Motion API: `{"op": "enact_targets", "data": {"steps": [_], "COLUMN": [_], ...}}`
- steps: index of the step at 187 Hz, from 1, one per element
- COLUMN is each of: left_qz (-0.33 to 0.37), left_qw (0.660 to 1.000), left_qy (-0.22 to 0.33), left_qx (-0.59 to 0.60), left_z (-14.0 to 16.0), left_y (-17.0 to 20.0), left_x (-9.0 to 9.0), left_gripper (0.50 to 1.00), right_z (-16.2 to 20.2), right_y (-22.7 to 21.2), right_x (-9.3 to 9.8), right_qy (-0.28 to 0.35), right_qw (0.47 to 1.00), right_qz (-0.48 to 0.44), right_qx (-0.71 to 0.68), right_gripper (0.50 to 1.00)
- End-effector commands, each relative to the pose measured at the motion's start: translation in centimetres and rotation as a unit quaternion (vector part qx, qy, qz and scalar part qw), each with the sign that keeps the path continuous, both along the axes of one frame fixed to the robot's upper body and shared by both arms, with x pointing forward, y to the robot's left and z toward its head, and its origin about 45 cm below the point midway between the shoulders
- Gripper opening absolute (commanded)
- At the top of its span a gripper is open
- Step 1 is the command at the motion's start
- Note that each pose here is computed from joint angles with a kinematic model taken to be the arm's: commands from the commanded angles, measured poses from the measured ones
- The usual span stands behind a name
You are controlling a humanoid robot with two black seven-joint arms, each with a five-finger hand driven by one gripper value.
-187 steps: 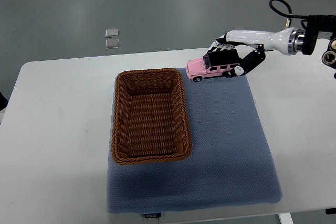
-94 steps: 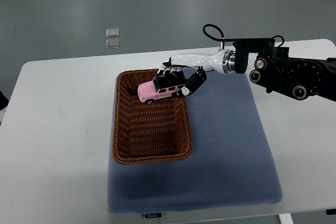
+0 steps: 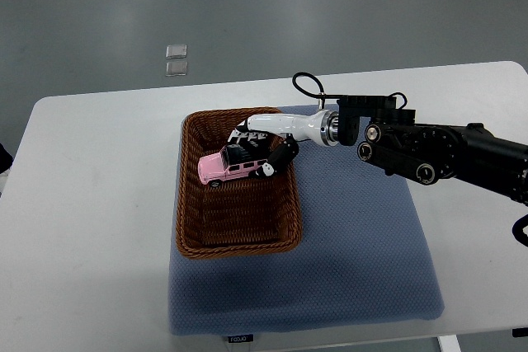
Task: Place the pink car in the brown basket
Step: 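Carry the pink car over the brown basket and lower it inside, then open the right hand to release the car into the basket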
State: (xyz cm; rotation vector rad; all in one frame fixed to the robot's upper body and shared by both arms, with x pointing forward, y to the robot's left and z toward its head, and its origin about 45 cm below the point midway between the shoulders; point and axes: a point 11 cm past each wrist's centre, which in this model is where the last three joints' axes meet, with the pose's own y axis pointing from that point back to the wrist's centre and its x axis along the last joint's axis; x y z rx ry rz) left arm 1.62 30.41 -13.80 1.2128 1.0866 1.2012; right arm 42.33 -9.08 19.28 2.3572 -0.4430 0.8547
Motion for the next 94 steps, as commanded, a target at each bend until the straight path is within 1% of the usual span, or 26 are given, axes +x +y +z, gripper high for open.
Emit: {"op": "enact_targets", "data": {"steps": [1,11,12,13,14,15,16,17,18,21,23,28,31,36,41,67,74,82,94], "left_qz": [0.0,0.0,0.0,0.0,0.0,0.0,0.0,0.0,0.0,0.0,0.0,0.0,0.0,0.0,0.0,0.0,0.0,0.0,0.0], "left_qw": [1.0,1.0,1.0,1.0,1.0,1.0,1.0,1.0,1.0,1.0,1.0,1.0,1.0,1.0,1.0,1.0,1.0,1.0,1.0], "left_qy": [0.0,0.0,0.0,0.0,0.0,0.0,0.0,0.0,0.0,0.0,0.0,0.0,0.0,0.0,0.0,0.0,0.0,0.0,0.0], "left_qx": [0.0,0.0,0.0,0.0,0.0,0.0,0.0,0.0,0.0,0.0,0.0,0.001,0.001,0.001,0.001,0.0,0.0,0.0,0.001], "left_z": [0.0,0.0,0.0,0.0,0.0,0.0,0.0,0.0,0.0,0.0,0.0,0.0,0.0,0.0,0.0,0.0,0.0,0.0,0.0], "left_y": [0.0,0.0,0.0,0.0,0.0,0.0,0.0,0.0,0.0,0.0,0.0,0.1,0.1,0.1,0.1,0.0,0.0,0.0,0.1], "left_x": [0.0,0.0,0.0,0.0,0.0,0.0,0.0,0.0,0.0,0.0,0.0,0.0,0.0,0.0,0.0,0.0,0.0,0.0,0.0], "left_gripper": [1.0,1.0,1.0,1.0,1.0,1.0,1.0,1.0,1.0,1.0,1.0,1.0,1.0,1.0,1.0,1.0,1.0,1.0,1.0], "right_z": [-0.5,-0.8,-0.8,-0.8,-0.8,-0.8,-0.9,-0.9,-0.9,-1.0,-1.2,-1.4,-1.5,-1.6,-1.8,-2.0,-2.0,-1.9,-1.1], "right_y": [0.0,-0.2,-0.1,-0.1,-0.1,-0.1,0.0,0.0,0.0,0.1,0.2,0.2,0.3,0.4,0.6,0.5,0.3,0.2,0.0], "right_x": [0.1,0.1,0.1,0.1,0.1,0.1,0.0,0.0,0.0,0.0,-0.2,-0.3,-0.4,-0.6,-0.7,-0.8,-0.7,-0.6,-0.1], "right_qy": [-0.006,-0.01,-0.01,-0.01,-0.011,-0.011,-0.011,-0.011,-0.011,-0.011,-0.01,-0.008,-0.006,-0.004,-0.002,0.004,0.004,0.004,0.0], "right_qw": [1.0,1.0,1.0,1.0,1.0,1.0,1.0,1.0,1.0,1.0,1.0,1.0,1.0,1.0,1.0,1.0,0.999,0.999,0.999], "right_qz": [-0.009,-0.016,-0.017,-0.017,-0.017,-0.017,-0.018,-0.018,-0.018,-0.018,-0.018,-0.018,-0.018,-0.017,-0.016,-0.021,-0.024,-0.026,-0.037], "right_qx": [0.003,0.007,0.008,0.008,0.009,0.009,0.01,0.01,0.011,0.012,0.013,0.013,0.014,0.015,0.017,0.022,0.023,0.024,0.04], "right_gripper": [0.582,0.631,0.647,0.648,0.664,0.664,0.682,0.682,0.696,0.707,0.723,0.738,0.756,0.766,0.791,0.862,0.866,0.885,0.885]}}
